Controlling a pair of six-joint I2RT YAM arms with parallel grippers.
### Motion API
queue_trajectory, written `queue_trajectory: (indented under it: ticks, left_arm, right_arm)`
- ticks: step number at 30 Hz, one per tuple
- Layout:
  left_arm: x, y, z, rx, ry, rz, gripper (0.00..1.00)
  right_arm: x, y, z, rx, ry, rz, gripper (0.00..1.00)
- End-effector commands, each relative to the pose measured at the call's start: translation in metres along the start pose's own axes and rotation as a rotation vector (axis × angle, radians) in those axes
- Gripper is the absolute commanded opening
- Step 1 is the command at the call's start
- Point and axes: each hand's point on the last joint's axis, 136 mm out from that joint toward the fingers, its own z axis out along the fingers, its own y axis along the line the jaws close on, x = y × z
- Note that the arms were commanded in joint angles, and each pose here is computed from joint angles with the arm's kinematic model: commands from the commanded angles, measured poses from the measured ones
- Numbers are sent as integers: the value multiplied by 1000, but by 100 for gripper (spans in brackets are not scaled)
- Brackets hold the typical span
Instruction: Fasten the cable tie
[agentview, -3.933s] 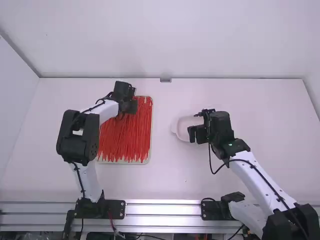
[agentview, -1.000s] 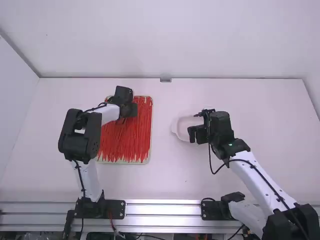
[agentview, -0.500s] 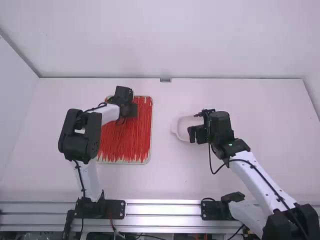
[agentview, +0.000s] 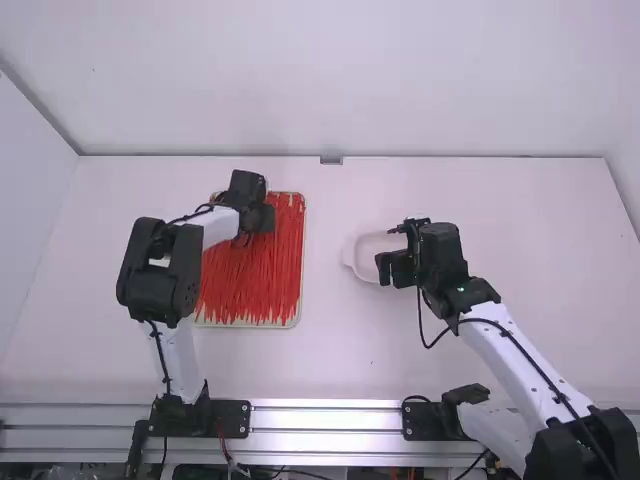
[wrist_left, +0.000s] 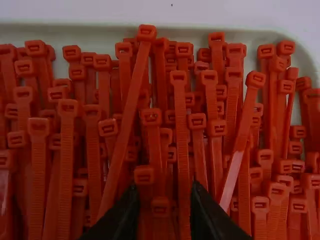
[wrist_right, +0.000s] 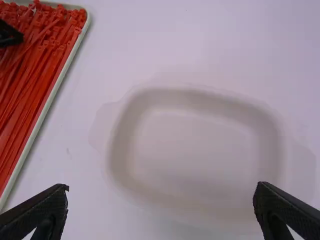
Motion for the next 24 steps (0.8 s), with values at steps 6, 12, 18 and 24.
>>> queue_trajectory:
  ticks: [6, 12, 18, 24]
  left_arm:
    - [-7, -1, 0, -4, -13, -3, 25]
    - [-4, 0, 0, -6, -1, -4, 20]
    - [-4, 0, 0, -6, -1, -4, 15]
    - [-4, 0, 0, -6, 0, -5, 12]
  right_arm:
    - [-15, 2, -3, -2, -30, -6, 99]
    - [-15, 2, -3, -2, -29, -6, 99]
    - [-15, 2, -3, -3, -29, -5, 99]
    - [-15, 2, -3, -3, -29, -5, 99]
